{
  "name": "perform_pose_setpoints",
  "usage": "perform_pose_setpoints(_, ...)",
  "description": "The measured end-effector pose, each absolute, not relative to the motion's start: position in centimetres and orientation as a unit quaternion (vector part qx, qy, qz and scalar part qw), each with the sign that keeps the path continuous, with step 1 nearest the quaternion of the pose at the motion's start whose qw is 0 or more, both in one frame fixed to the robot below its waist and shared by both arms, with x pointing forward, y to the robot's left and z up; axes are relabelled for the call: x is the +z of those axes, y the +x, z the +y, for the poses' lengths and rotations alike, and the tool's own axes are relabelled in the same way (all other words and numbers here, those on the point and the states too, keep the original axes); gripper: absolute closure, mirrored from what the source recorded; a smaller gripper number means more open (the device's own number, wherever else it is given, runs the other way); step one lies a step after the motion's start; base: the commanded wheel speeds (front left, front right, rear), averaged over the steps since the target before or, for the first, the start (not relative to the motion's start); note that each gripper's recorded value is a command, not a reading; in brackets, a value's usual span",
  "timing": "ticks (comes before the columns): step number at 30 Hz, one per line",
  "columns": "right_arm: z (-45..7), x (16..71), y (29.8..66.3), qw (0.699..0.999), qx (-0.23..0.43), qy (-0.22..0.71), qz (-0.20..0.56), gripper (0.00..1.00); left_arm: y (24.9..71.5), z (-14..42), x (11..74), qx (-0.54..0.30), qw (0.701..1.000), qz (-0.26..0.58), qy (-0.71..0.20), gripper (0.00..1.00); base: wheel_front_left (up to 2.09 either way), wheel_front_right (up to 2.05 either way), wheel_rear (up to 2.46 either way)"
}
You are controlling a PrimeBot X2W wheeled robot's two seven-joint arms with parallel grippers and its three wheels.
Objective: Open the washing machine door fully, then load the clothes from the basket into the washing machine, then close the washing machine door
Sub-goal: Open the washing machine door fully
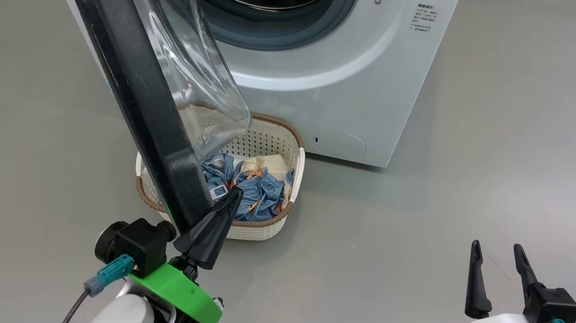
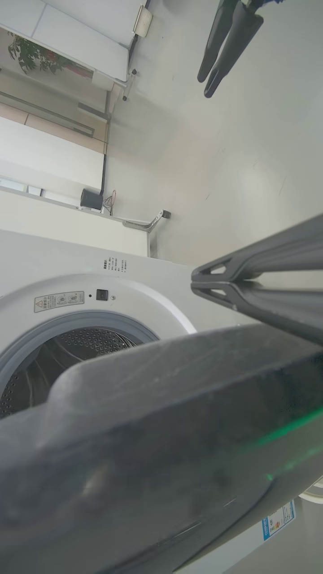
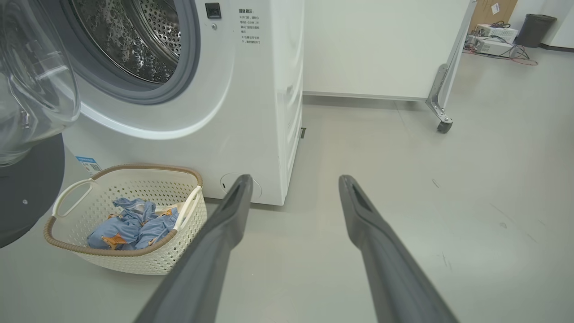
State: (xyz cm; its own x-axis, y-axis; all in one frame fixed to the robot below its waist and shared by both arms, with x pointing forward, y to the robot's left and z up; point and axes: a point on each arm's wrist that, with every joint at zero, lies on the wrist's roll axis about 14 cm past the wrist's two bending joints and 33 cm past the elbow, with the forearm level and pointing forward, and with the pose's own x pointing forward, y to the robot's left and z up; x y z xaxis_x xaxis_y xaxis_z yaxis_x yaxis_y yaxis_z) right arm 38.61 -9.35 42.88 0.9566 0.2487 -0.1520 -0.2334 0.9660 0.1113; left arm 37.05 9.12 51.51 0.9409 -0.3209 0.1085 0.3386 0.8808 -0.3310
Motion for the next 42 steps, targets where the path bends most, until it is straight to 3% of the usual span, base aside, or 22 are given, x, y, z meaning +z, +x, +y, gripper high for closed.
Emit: perform_pose_setpoints(42, -4.2, 43.2, 39.3, 0.976, 0.195, 0.053, 0.081, 0.00, 33.9, 14.9, 51.3, -0.067, 0.986, -0.019, -0.151, 1.00, 0.00, 0.00, 0.00)
